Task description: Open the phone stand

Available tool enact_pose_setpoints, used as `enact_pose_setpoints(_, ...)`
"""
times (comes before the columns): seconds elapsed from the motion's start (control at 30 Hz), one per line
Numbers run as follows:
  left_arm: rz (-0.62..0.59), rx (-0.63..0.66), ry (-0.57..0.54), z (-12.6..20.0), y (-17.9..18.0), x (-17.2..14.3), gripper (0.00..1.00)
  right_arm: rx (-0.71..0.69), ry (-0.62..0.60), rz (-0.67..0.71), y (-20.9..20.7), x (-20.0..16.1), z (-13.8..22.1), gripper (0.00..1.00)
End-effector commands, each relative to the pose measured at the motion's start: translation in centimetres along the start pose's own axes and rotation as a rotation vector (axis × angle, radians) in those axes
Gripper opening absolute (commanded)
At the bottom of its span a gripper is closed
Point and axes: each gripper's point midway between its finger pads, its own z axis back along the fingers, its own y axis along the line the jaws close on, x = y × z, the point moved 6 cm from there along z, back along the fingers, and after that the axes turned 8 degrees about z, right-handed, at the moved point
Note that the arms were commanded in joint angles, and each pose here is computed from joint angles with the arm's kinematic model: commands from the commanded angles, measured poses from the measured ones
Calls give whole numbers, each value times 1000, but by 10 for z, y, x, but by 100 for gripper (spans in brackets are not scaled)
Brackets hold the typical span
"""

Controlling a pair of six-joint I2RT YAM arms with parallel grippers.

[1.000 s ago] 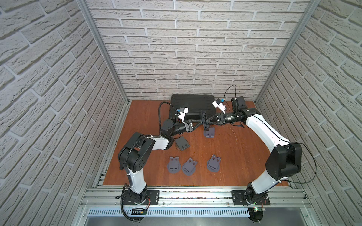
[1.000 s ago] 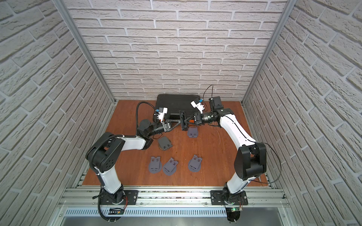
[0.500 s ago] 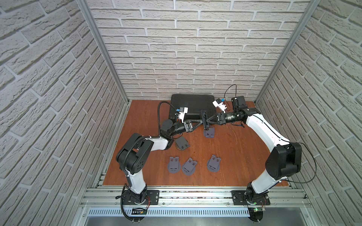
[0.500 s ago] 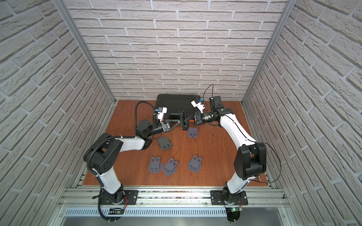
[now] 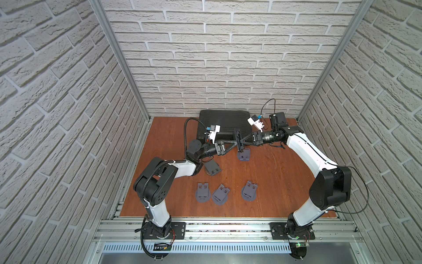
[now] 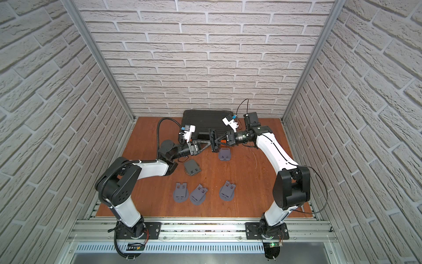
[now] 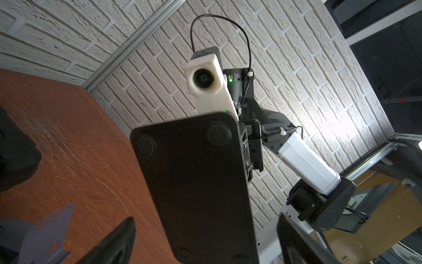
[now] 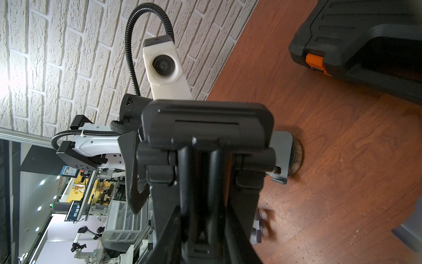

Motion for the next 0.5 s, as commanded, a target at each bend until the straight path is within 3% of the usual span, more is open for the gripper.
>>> enact_pose_setpoints(0.0,-101,-88,12,-7,-20,4,96,54,-23,75,14,10,4,7)
enact_pose_setpoints(0.47,-96,-95,29,-13,-18,2,93,66,-22,78,13,13,1,7)
